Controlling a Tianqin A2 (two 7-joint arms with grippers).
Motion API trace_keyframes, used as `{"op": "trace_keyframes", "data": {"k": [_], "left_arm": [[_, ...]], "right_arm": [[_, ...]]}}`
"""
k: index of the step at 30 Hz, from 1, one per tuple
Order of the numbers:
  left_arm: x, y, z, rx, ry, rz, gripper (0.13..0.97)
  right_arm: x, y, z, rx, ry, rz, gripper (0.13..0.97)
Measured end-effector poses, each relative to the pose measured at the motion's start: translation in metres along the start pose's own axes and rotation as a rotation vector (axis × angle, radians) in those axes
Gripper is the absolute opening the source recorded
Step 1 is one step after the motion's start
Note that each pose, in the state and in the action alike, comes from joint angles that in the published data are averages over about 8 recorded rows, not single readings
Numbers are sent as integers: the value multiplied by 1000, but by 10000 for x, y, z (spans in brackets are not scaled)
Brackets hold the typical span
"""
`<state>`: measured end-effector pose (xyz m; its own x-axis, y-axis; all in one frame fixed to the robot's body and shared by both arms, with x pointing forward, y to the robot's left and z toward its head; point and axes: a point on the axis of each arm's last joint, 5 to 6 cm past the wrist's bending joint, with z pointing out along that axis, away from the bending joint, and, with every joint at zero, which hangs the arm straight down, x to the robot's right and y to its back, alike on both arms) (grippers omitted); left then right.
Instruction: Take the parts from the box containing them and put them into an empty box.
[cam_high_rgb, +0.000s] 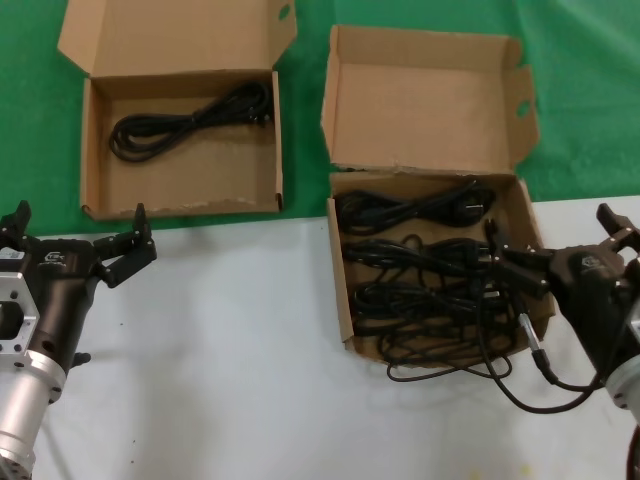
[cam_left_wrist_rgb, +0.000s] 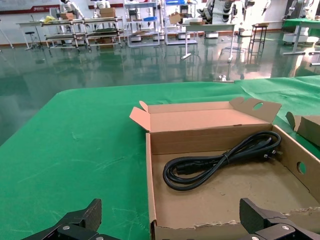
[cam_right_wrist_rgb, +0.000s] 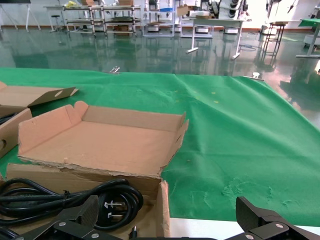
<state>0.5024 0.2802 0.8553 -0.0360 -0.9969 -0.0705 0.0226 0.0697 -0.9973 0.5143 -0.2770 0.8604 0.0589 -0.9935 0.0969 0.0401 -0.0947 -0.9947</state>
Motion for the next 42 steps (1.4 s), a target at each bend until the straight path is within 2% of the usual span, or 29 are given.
{"op": "trace_keyframes", "data": {"k": [42], "left_arm": [[0, 0, 0, 0, 0, 0, 966]], "right_arm": [[0, 0, 0, 0, 0, 0, 966]]}}
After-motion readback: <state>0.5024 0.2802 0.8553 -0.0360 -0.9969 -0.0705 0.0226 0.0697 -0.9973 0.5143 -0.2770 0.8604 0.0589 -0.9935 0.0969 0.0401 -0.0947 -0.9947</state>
